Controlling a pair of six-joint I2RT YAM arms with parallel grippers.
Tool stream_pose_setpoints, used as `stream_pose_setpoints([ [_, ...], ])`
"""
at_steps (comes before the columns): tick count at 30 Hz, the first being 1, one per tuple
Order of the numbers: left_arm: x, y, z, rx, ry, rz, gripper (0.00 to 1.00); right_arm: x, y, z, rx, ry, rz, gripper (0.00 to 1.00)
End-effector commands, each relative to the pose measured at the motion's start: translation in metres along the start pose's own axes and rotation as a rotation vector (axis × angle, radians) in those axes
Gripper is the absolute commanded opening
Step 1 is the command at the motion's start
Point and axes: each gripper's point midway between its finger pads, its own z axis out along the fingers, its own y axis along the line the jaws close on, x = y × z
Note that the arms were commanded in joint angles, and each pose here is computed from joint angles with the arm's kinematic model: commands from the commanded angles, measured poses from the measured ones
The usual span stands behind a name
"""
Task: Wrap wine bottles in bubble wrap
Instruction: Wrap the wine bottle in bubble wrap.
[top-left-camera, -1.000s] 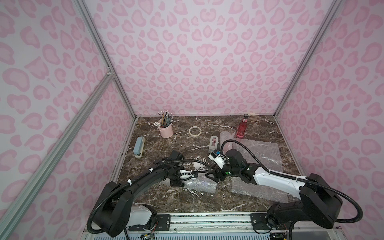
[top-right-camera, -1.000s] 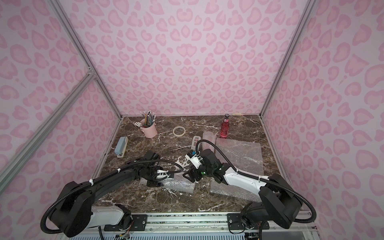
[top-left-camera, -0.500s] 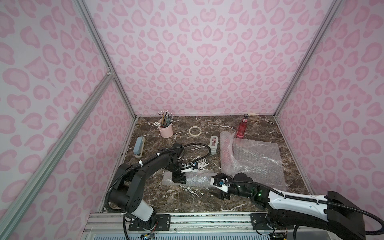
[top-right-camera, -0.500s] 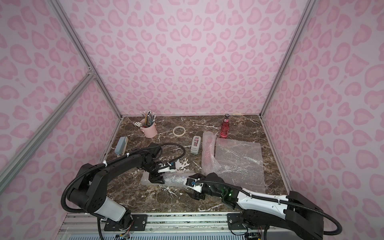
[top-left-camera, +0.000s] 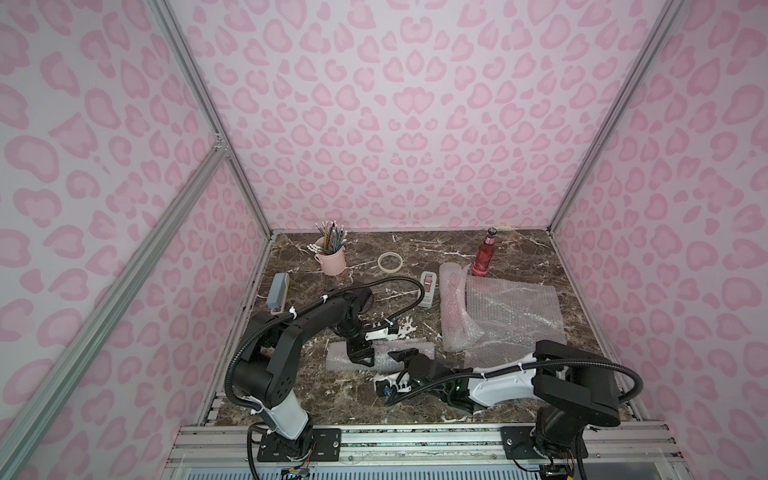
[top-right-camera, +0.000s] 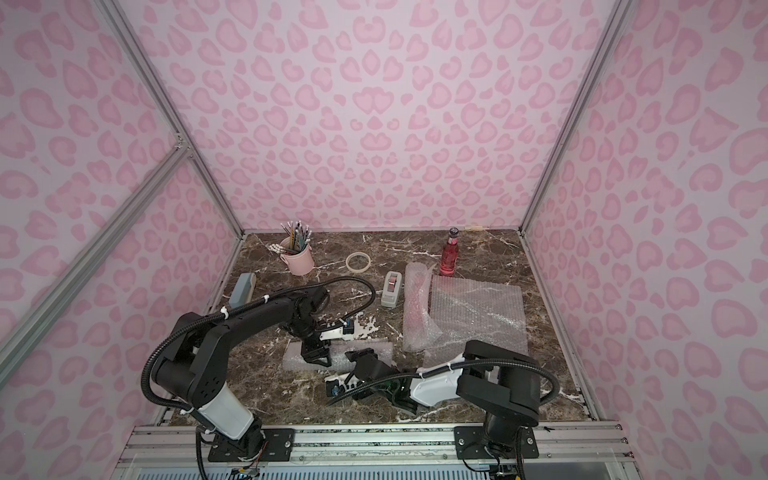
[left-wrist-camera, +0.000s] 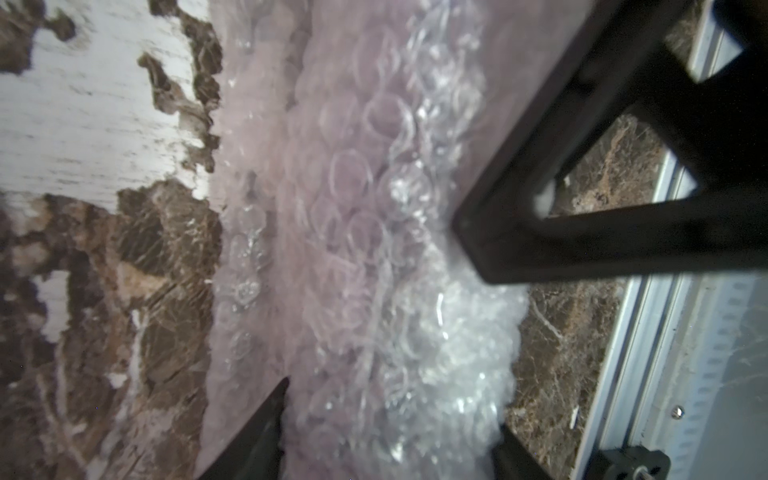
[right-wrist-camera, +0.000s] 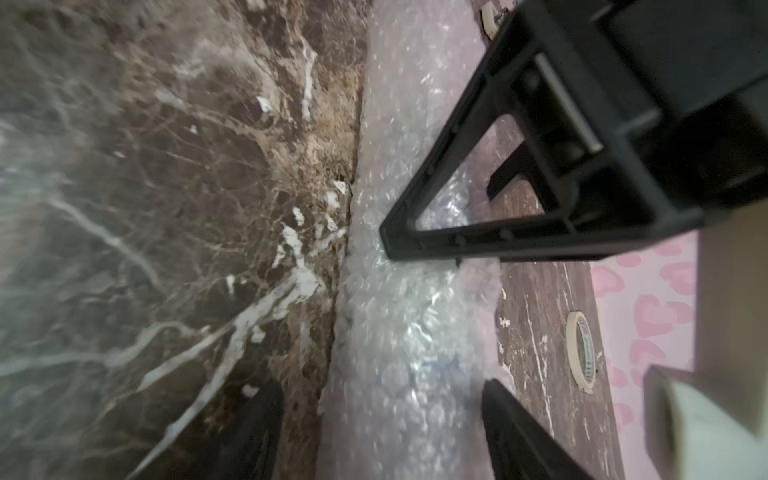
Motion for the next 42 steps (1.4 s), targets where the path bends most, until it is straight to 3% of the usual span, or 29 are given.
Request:
stream_pose_setpoints([
  [1, -0.004, -0.001, -0.005, 0.014, -0.008, 0.002, 0.62, 0.018, -0.012, 0.016, 0.096, 0.126, -0.073, 0.75],
  [4, -0.006, -0.002, -0.006, 0.026, -0.012, 0.007, 0.62, 0.025, -0.019, 0.021, 0.144, 0.162, -0.075, 0.76],
  [9, -0.009, -0.004, -0.009, 0.032, -0.022, 0.021, 0.62, 0.038, -0.004, 0.033, 0.047, 0.202, -0.047, 0.74],
  [16, -0.013, -0.006, -0.018, 0.017, -0.041, 0.049, 0.67, 0.055, 0.031, 0.041, -0.256, 0.209, 0.073, 0.64],
  [23, -0.020, -0.006, -0.035, -0.038, -0.078, 0.091, 0.75, 0.067, 0.052, 0.039, -0.408, 0.238, 0.123, 0.58],
  [31, -0.012, 0.011, -0.069, -0.236, -0.022, 0.096, 0.86, 0.082, 0.052, 0.037, -0.445, 0.301, 0.138, 0.58],
  [32, -0.011, 0.013, -0.074, -0.266, -0.021, 0.096, 0.87, 0.057, 0.069, 0.030, -0.569, 0.191, 0.246, 0.56],
  [33, -0.011, 0.019, -0.080, -0.315, -0.021, 0.082, 0.90, 0.051, 0.069, 0.027, -0.602, 0.166, 0.281, 0.56],
  [37, -0.013, 0.040, -0.104, -0.497, -0.055, 0.022, 0.91, 0.036, 0.068, 0.020, -0.678, 0.153, 0.380, 0.55],
  [42, -0.010, 0.067, -0.129, -0.687, -0.085, -0.150, 0.93, 0.021, 0.071, 0.012, -0.751, 0.150, 0.489, 0.55],
])
